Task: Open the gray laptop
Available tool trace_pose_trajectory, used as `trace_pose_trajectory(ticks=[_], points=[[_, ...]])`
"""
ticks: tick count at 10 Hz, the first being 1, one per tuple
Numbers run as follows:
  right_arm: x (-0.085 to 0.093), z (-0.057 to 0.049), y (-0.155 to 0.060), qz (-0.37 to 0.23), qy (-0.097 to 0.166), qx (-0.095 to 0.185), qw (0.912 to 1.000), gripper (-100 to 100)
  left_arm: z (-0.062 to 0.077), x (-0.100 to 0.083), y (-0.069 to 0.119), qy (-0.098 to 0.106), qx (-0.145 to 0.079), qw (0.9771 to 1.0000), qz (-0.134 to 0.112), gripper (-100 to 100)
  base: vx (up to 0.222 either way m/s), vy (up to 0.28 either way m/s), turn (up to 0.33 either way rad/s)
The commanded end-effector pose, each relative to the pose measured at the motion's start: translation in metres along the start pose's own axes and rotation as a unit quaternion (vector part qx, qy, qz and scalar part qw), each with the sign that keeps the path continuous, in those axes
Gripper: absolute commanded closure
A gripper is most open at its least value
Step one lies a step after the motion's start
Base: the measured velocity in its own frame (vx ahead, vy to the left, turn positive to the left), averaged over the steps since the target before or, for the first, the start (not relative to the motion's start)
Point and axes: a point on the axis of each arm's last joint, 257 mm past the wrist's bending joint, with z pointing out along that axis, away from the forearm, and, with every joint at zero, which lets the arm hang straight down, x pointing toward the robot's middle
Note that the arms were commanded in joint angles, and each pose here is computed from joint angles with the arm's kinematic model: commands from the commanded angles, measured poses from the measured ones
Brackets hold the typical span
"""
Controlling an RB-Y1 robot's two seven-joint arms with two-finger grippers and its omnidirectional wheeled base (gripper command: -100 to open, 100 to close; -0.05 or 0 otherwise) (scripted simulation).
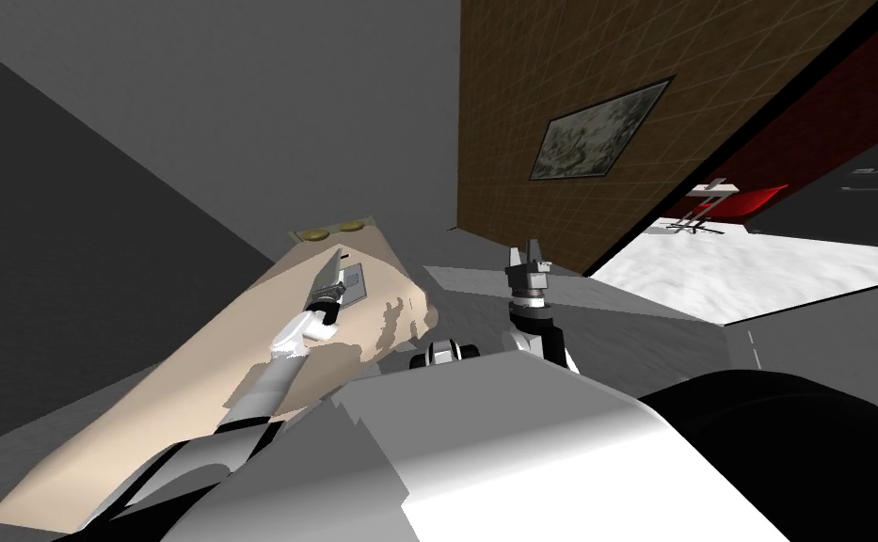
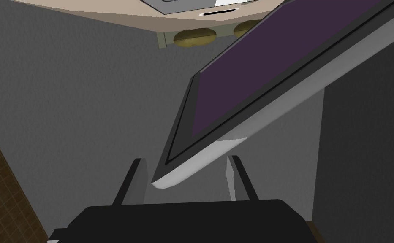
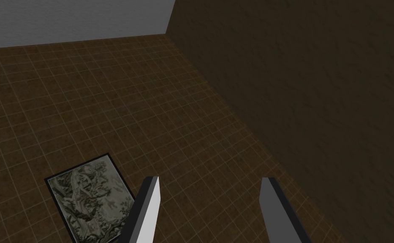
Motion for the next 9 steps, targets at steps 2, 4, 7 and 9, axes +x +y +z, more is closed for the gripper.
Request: trace_pose_trajectory(ticks=[2,4,7,9], points=[[0.000,0.000,0.000,0.000,0.000,0.000,1.0000,0,0.005,-0.003,0.012,0.002,-0.005,0.9997,0.023,-100,-0.018,-0.034,-0.056],[0.000,0.000,0.000,0.000,0.000,0.000,1.0000,0,0.011,-0.015,0.028,0.003,-0.012,0.9997,0.023,-100,-0.048,-0.049,-0.090],[0.000,0.000,0.000,0.000,0.000,0.000,1.0000,0,0.017,-0.034,0.052,0.003,-0.023,0.9994,0.025,-100,-0.043,-0.054,-0.072],[0.000,0.000,0.000,0.000,0.000,0.000,1.0000,0,0.019,-0.040,0.060,0.003,-0.027,0.9993,0.026,-100,-0.033,-0.037,-0.045]])
